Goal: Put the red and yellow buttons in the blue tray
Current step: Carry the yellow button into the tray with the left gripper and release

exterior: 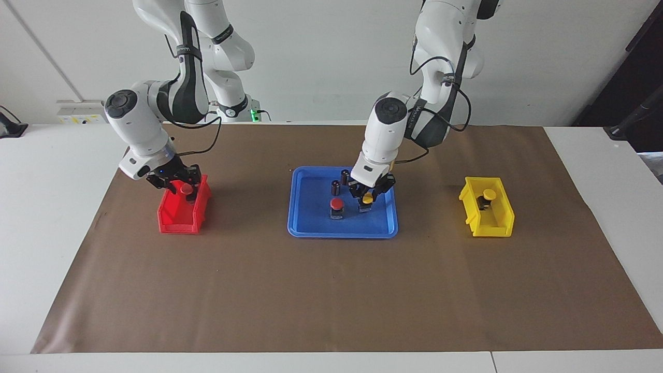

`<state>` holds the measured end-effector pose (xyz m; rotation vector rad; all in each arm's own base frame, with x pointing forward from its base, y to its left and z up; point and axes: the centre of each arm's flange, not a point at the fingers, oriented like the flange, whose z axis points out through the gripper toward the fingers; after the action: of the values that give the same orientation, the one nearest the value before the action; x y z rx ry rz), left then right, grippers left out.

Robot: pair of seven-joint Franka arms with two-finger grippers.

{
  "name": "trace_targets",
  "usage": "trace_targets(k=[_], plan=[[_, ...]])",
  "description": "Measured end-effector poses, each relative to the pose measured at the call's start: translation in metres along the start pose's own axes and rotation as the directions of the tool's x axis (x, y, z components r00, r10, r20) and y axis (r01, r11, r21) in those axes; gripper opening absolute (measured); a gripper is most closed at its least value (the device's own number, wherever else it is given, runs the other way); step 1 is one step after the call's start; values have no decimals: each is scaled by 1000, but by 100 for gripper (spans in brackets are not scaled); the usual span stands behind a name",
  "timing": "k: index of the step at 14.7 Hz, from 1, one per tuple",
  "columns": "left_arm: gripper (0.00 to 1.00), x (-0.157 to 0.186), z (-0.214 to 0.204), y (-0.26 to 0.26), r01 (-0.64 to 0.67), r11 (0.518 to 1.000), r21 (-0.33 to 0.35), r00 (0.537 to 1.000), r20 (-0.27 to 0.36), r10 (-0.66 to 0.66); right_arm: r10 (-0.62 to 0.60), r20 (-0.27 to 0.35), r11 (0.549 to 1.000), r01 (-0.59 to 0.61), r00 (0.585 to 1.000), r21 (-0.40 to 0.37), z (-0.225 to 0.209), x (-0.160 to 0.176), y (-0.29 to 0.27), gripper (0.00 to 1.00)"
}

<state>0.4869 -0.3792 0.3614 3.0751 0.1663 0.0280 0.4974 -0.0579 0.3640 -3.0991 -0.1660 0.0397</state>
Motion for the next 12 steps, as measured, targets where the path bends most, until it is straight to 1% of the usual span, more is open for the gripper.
trace_targets(k=[3,4,5,6,8,9,10,12], plan=[[41,1,6,0,2,1000,0,1000,0,-2,-5,-18,1000,5,1000,-5,6,-2,0,66],[46,1,5,1,2,1000,0,1000,-1,-2,-13,-20,1000,13,1000,-6,8,-3,1,66],[56,1,5,1,5,1000,0,1000,-1,-5,-17,-22,1000,16,1000,-7,9,-4,3,65],[56,1,6,1,8,1000,0,1000,-1,-8,-21,-21,1000,21,1000,-7,10,-5,6,65],[65,-2,5,4,6,1000,0,1000,0,-6,-23,-20,1000,23,1000,-6,10,-7,11,64],[65,-3,5,6,4,1000,-1,1000,-1,-4,-23,-20,1000,23,1000,-6,11,-8,11,64],[69,-3,3,6,4,1000,0,1000,0,-4,-23,-21,1000,23,1000,-7,12,-8,11,63],[91,9,-12,-3,-17,1000,15,1000,11,16,-23,-22,1000,23,999,-7,14,-10,11,63]])
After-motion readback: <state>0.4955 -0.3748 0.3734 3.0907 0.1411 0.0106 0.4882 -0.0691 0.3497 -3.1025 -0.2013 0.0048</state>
